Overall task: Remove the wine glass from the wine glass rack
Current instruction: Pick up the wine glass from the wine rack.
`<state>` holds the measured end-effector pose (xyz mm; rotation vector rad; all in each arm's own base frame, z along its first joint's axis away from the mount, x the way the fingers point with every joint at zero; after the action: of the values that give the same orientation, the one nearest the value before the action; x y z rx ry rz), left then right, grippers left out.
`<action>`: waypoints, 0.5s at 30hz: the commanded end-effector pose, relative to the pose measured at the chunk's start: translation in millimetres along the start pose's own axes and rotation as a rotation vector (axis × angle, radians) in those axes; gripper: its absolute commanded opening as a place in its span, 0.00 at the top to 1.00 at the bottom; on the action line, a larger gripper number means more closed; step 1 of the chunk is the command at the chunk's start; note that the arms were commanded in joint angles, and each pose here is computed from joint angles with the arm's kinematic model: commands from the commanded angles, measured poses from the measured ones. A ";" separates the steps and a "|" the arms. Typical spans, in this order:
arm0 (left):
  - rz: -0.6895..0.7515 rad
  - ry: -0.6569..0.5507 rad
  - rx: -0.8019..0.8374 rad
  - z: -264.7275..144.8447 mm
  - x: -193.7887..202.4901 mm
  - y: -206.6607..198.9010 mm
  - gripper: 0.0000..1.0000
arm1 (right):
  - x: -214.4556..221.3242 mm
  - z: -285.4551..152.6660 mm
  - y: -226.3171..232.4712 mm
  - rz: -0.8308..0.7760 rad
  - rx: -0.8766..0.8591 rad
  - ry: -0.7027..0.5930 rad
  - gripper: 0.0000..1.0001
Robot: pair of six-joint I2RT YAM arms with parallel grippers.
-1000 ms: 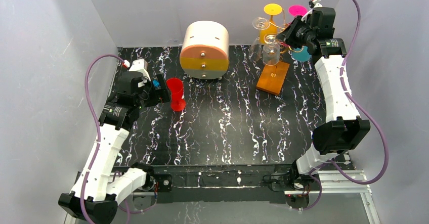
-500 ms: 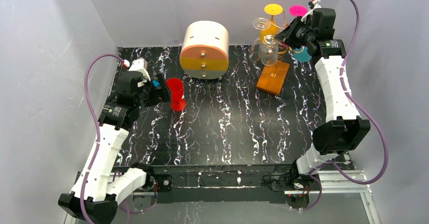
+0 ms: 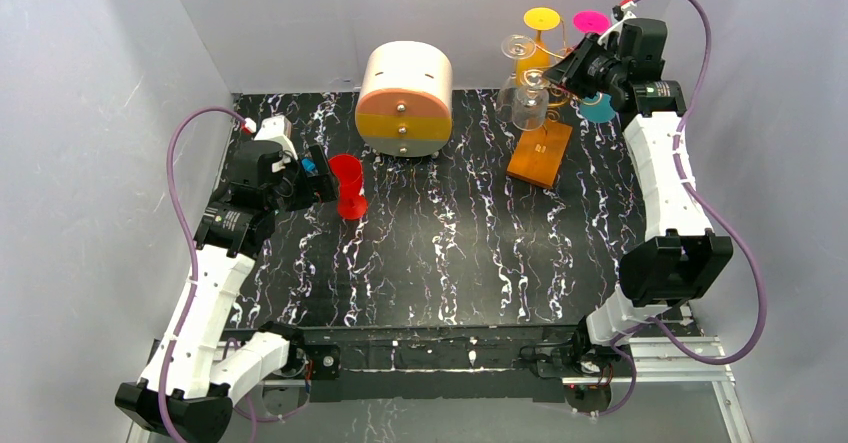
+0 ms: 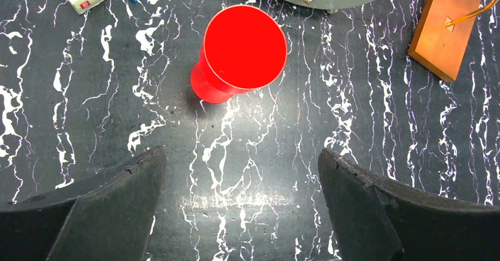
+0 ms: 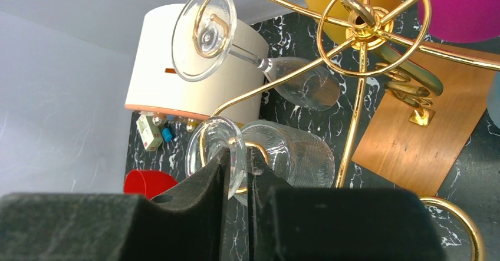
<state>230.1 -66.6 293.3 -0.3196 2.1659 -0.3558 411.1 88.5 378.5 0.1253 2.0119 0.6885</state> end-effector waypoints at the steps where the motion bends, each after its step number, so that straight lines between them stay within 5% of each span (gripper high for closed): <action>1: -0.010 -0.019 0.015 -11.2 -6.8 -2.9 0.02 | 0.9 -10.3 8.5 0.014 -0.057 0.004 0.76; 15: -0.009 -0.027 0.011 -14.3 -7.4 -1.9 0.02 | 1.4 -12.0 4.1 0.087 -0.091 -0.003 0.72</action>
<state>229.8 -66.7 293.1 -0.3229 2.1676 -0.3572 407.8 87.2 378.0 0.1593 1.9945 0.7889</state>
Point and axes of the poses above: each gripper's point midway between its finger pads, its own z axis out along the fingers, its own y axis along the line the jaws close on, x = y × z, the point moved 5 cm from there along -z, back along the fingers, and after that the axes turned 7 degrees about -z, right-handed, at the moved point
